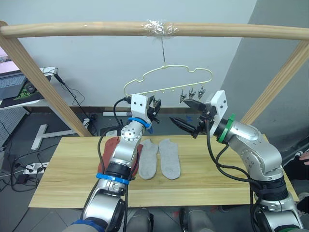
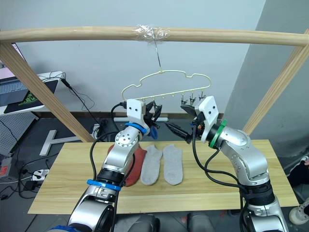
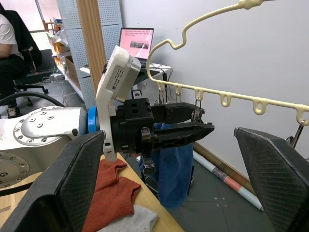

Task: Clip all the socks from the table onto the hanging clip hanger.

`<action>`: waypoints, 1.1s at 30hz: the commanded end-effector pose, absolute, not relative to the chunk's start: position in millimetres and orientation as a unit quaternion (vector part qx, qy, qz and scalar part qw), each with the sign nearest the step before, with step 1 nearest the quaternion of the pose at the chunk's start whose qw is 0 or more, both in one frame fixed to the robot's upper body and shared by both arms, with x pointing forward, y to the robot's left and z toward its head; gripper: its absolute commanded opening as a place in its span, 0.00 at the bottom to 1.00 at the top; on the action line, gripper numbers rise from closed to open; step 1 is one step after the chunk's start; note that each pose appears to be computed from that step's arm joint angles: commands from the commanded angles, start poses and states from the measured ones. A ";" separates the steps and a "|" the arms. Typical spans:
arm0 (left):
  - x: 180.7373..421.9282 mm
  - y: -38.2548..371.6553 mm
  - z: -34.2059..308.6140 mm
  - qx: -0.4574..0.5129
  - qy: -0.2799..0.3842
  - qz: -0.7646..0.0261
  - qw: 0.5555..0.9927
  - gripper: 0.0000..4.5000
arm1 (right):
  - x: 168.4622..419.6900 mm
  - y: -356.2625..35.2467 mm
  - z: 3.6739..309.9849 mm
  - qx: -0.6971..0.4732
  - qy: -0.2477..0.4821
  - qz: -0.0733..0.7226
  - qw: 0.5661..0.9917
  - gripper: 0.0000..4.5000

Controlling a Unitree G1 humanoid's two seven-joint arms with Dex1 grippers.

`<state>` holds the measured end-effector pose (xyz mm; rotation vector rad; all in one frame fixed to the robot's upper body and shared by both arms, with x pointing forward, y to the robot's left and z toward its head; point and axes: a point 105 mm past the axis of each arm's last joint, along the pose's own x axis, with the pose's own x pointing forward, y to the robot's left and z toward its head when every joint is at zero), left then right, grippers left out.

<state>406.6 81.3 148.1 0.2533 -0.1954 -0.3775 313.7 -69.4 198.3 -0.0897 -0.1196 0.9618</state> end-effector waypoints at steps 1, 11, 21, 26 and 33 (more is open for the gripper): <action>406.7 80.4 165.8 0.126 -0.129 -0.185 0.966 0.35 | 309.7 -68.4 210.0 -0.049 -0.084 0.466 0.879 1.00; 406.4 80.4 167.3 0.121 -0.134 -0.186 0.966 0.27 | 309.6 -68.0 209.3 -0.050 -0.083 0.467 0.879 1.00; 404.4 78.6 166.1 0.119 -0.135 -0.191 0.965 0.00 | 308.8 -67.2 208.6 -0.048 -0.082 0.468 0.878 1.00; 403.0 79.8 163.8 0.119 -0.132 -0.191 0.965 0.00 | 308.8 -66.5 198.5 -0.053 -0.068 0.469 0.879 1.00; 398.2 93.2 159.0 0.107 -0.122 -0.176 0.971 0.00 | 332.8 -76.5 93.8 -0.166 0.074 0.400 0.898 1.00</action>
